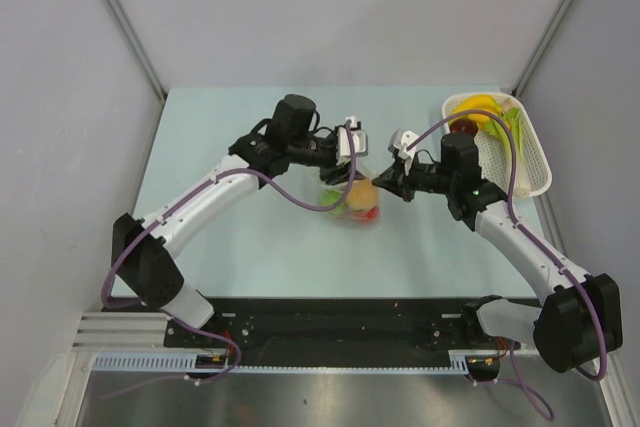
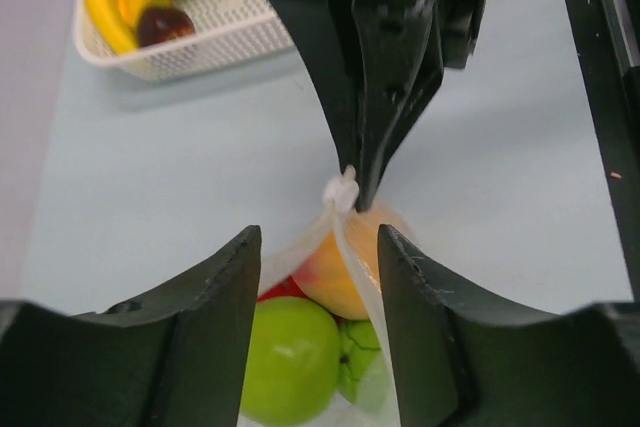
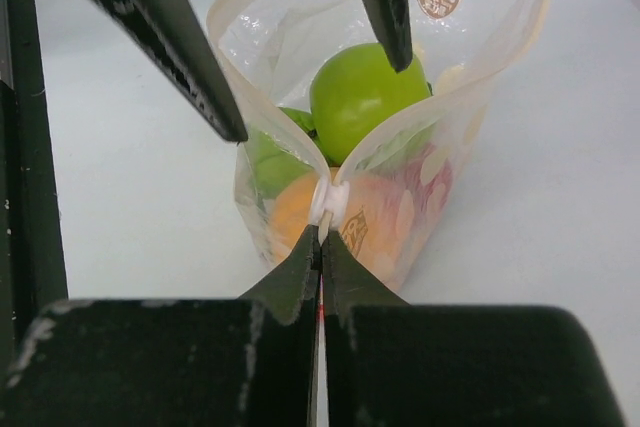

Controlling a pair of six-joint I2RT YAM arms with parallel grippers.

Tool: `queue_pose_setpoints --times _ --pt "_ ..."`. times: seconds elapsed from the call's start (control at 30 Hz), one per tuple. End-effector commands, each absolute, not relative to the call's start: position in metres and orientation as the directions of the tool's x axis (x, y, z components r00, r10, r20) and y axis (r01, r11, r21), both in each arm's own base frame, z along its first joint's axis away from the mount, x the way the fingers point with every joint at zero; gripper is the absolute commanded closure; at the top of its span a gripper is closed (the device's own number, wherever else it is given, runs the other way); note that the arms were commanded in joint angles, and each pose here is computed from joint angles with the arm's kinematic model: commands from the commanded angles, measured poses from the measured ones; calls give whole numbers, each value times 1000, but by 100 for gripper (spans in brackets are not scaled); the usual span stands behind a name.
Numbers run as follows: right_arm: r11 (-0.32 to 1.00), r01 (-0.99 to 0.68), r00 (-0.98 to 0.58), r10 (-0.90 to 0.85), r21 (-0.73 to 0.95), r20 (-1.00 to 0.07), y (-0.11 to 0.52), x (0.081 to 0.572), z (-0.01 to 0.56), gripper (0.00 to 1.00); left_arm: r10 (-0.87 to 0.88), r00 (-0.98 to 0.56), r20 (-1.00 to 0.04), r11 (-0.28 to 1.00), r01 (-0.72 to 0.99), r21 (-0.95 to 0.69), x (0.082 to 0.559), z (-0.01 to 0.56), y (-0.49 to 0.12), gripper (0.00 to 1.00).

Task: Place the food in the zip-top bag and seal the zipper
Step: Zip the zipper food storage bag at the center of the board.

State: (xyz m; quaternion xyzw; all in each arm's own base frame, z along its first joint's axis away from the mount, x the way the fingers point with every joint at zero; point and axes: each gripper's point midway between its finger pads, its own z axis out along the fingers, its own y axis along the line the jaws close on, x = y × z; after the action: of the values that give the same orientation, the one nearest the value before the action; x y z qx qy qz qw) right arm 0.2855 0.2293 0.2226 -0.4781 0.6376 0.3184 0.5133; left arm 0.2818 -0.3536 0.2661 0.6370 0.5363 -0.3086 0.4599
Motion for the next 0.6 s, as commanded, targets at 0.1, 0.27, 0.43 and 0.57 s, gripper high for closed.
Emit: queue_pose_setpoints --times 0.1,0.27,0.43,0.57 --pt "314 -935 86 -254 -166 -963 234 282 245 100 315 426 -848 -163 904 394 270 294 -378 49" --pt "316 -934 88 -253 -168 -964 234 281 247 100 349 448 -823 -251 891 379 263 276 -384 55" --pt "315 -933 96 -249 -175 -964 235 281 249 100 377 461 -804 -281 883 375 265 263 -384 58" --pt "307 -935 102 -252 -179 -962 235 280 248 100 390 464 -796 -285 882 374 268 259 -383 72"
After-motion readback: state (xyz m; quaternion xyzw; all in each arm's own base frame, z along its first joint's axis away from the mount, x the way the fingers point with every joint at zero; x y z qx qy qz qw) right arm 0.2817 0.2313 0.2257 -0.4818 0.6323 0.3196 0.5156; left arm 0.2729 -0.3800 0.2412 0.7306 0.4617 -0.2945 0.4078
